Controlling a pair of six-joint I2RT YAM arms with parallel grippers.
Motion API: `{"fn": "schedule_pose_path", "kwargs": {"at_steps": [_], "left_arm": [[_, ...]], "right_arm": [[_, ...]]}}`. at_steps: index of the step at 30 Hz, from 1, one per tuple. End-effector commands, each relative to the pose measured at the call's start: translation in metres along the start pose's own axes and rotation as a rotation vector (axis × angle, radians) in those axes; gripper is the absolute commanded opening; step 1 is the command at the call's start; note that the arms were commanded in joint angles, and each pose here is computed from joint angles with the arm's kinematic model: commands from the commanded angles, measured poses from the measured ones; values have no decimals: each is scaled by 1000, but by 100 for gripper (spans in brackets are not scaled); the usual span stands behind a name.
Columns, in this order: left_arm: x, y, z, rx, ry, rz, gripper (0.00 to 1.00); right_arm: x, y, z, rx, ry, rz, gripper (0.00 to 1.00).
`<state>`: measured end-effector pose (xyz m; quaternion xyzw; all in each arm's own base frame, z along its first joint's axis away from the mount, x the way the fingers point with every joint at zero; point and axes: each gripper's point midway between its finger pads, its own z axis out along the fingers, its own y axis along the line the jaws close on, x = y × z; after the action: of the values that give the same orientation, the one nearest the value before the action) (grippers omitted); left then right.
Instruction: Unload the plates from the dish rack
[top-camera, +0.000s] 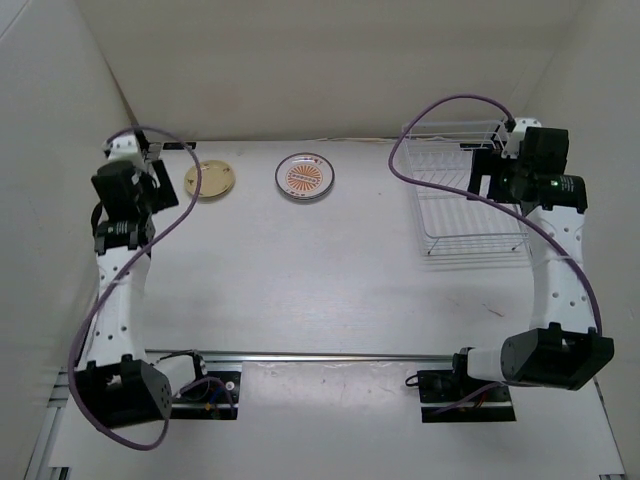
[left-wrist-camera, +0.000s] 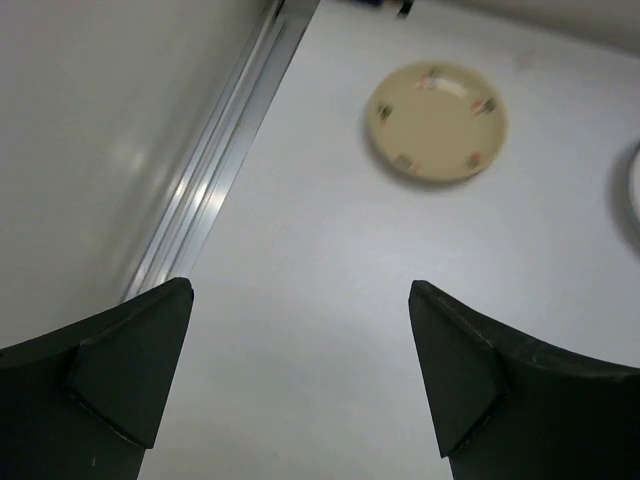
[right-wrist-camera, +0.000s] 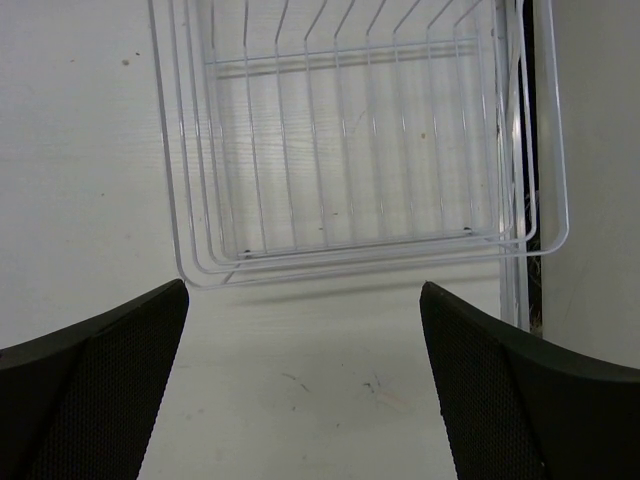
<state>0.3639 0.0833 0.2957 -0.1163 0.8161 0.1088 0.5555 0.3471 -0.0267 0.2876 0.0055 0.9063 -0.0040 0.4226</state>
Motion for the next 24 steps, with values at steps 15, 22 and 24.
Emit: {"fn": "schedule_pose_path", "kwargs": {"at_steps": [15, 22, 24], "left_arm": [[117, 59, -45, -91, 166, -118, 100], [111, 64, -47, -109, 146, -147, 100], [107, 65, -48, -109, 137, -151, 100]], "right_arm": [[104, 18, -19, -18, 61, -10, 100], [131, 11, -26, 20, 51, -25, 100], [134, 11, -26, 20, 50, -25, 100]]}}
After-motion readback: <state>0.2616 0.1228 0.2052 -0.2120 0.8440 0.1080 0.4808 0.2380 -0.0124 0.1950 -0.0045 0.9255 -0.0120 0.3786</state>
